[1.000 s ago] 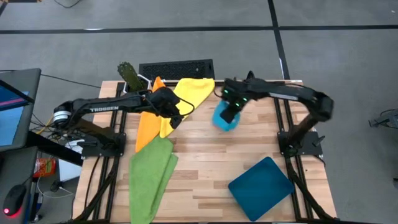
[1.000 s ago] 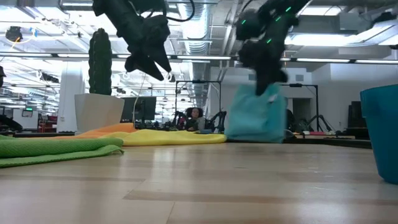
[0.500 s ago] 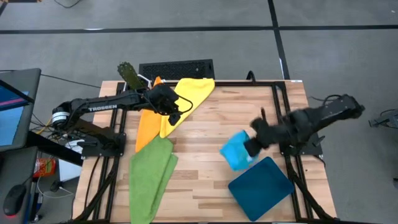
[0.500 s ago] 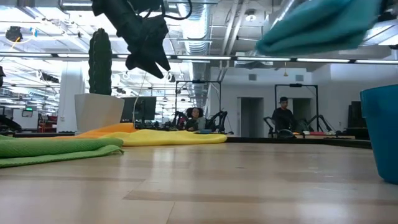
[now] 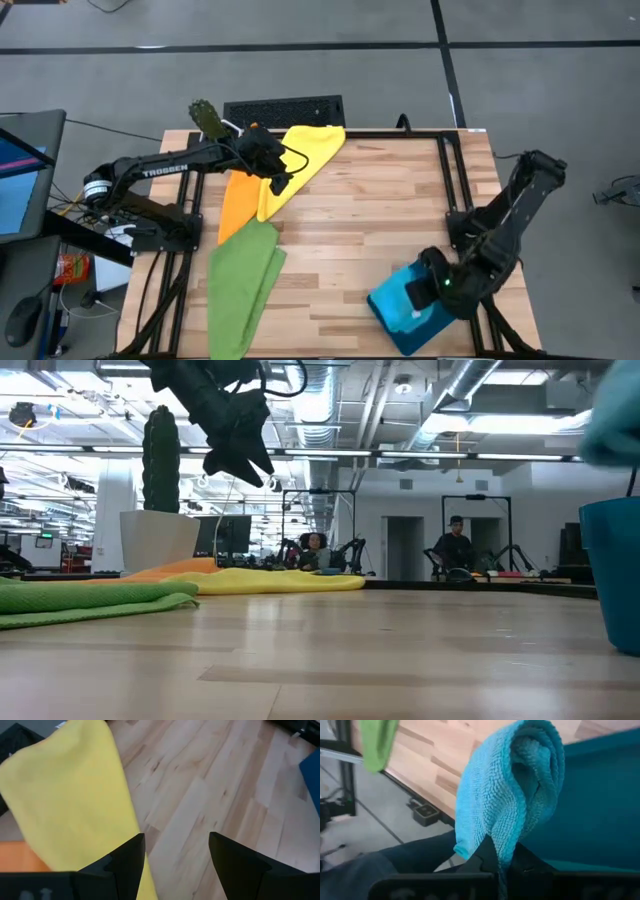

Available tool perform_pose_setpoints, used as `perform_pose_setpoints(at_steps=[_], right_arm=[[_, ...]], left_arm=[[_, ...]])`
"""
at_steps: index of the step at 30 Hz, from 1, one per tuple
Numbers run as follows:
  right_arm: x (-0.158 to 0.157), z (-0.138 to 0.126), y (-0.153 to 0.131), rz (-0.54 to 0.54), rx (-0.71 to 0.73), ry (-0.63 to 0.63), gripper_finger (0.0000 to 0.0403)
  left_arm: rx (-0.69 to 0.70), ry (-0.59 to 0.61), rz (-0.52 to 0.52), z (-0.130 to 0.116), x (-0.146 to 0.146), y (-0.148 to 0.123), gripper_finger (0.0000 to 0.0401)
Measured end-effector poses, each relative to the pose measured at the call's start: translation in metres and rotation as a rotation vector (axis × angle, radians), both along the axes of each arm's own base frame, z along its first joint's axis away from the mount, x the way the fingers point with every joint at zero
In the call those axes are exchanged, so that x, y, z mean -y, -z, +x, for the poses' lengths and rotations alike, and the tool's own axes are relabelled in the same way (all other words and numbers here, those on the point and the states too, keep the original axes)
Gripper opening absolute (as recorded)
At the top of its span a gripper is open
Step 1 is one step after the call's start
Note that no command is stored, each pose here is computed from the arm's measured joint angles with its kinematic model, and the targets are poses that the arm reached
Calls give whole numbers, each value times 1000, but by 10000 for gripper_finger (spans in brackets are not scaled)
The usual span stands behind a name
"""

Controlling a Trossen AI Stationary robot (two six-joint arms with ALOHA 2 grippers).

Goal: Fold microfiber towels
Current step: Put the folded blue microfiber towel into the blue bin

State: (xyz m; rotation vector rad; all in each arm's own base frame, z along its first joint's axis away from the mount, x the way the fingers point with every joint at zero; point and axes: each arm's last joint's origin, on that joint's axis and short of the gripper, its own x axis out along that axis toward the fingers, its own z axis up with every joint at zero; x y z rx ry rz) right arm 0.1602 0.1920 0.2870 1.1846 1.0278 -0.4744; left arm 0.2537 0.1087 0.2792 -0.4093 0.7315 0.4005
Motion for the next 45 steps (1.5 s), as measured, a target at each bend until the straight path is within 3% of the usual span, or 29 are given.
perform_pose_setpoints(at_steps=[11, 20, 25, 37, 41, 45], right_arm=[[-43, 0, 39, -44, -77, -27, 23], [-40, 13, 60, -122, -171, 8, 23], [-42, 18, 70, -112, -240, 4, 38], [-35, 7, 81, -170, -492, -21, 60], [-33, 6, 81, -186, -524, -36, 82], [-31, 8, 81, -183, -534, -35, 134]], left_arm=[[10, -18, -16, -4, -9, 0, 213], [38, -25, -6, -3, -11, -2, 213], [53, -28, -21, -2, -11, -3, 213], [54, -27, -25, -2, -11, -3, 213], [54, -27, -25, -2, -11, -3, 213], [54, -27, -25, -2, -11, -3, 213]])
